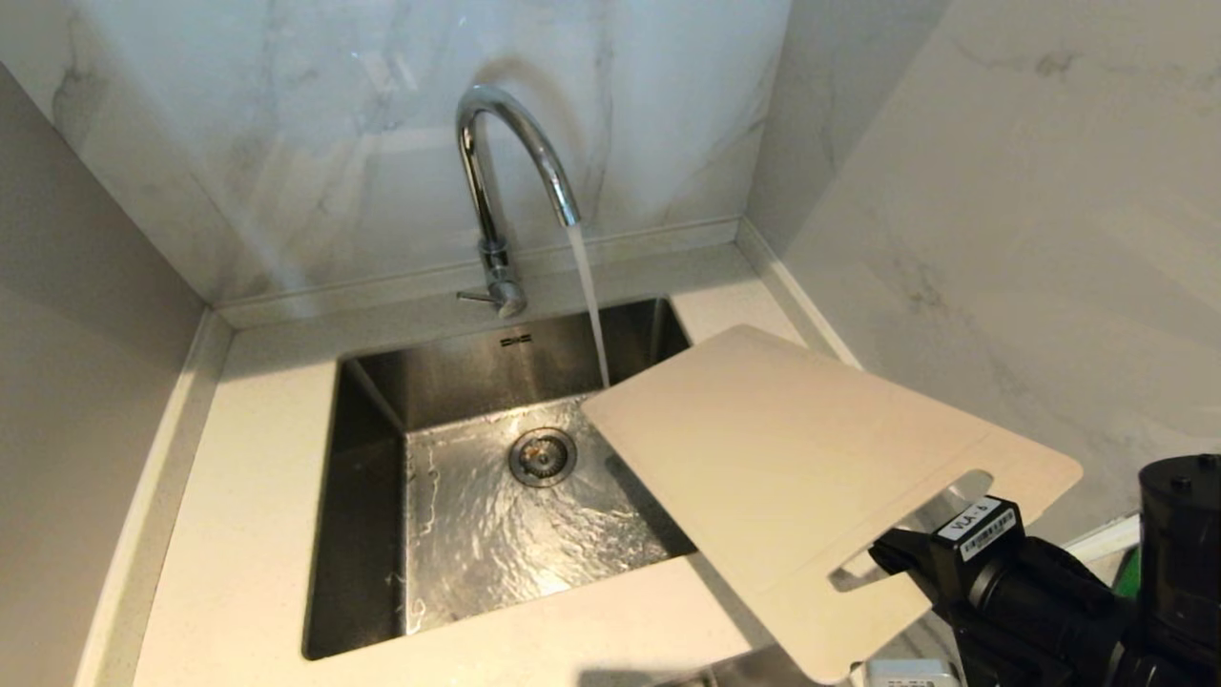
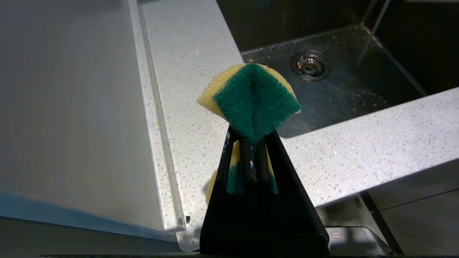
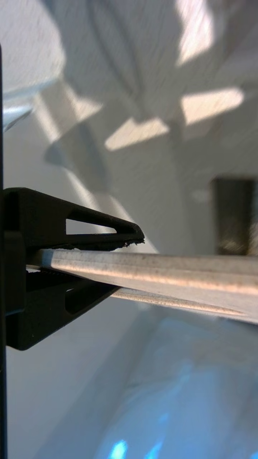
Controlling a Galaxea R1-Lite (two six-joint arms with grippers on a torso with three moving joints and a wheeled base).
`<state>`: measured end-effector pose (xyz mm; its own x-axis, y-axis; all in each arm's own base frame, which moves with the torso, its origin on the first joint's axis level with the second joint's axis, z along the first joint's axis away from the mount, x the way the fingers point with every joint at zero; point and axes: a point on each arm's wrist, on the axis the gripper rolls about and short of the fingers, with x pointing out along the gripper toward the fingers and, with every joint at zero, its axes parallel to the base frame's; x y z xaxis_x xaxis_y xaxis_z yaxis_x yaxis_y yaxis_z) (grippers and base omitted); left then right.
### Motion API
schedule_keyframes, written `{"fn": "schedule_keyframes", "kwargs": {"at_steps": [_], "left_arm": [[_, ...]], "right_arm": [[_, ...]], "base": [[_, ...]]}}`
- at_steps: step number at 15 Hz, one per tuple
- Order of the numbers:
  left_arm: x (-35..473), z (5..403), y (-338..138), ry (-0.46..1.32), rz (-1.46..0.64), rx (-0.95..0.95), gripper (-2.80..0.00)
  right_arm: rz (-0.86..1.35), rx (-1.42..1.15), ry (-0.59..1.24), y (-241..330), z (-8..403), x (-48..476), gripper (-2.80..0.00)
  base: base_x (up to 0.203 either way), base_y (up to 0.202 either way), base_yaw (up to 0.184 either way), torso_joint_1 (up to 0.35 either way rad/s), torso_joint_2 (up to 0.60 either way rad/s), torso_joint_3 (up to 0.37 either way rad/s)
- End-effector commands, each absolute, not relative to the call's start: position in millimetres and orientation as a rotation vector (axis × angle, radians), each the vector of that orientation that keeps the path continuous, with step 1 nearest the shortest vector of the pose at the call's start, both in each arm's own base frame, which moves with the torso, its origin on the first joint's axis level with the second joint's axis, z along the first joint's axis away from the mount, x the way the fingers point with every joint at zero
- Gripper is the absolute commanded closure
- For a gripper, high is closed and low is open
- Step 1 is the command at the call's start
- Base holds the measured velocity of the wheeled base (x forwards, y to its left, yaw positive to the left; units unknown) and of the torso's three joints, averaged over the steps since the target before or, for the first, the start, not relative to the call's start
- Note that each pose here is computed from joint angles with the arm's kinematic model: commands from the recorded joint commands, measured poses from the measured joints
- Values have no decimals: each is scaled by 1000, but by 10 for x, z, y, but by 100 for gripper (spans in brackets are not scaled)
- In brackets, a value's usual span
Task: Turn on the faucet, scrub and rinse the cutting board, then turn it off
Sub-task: Pick up the cutting board
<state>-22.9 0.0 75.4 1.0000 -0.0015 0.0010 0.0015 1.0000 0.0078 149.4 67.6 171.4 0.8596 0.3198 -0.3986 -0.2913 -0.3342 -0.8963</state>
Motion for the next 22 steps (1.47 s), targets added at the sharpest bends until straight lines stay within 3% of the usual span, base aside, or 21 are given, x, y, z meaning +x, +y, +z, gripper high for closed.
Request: {"fn": "schedule_keyframes", "kwargs": {"at_steps": [1, 6, 13, 22], "left_arm": [[-229, 750, 0, -2, -2, 8, 0], [-228, 750, 0, -1, -2, 8, 0], [-228, 750, -1, 0, -3, 5, 0], [-228, 750, -1, 0, -3, 5, 0]], "right_arm": [[690, -1807, -49, 670, 1697, 1496, 0], [774, -1939, -199, 594, 1727, 1655, 0], [951, -1992, -243, 593, 1779, 1657, 0], [1082, -2106, -467, 757, 1950, 2080, 0]], "base": [[0, 0, 0, 0, 0, 0], [0, 0, 0, 0, 0, 0], [0, 0, 0, 0, 0, 0], [0, 0, 0, 0, 0, 0]]}}
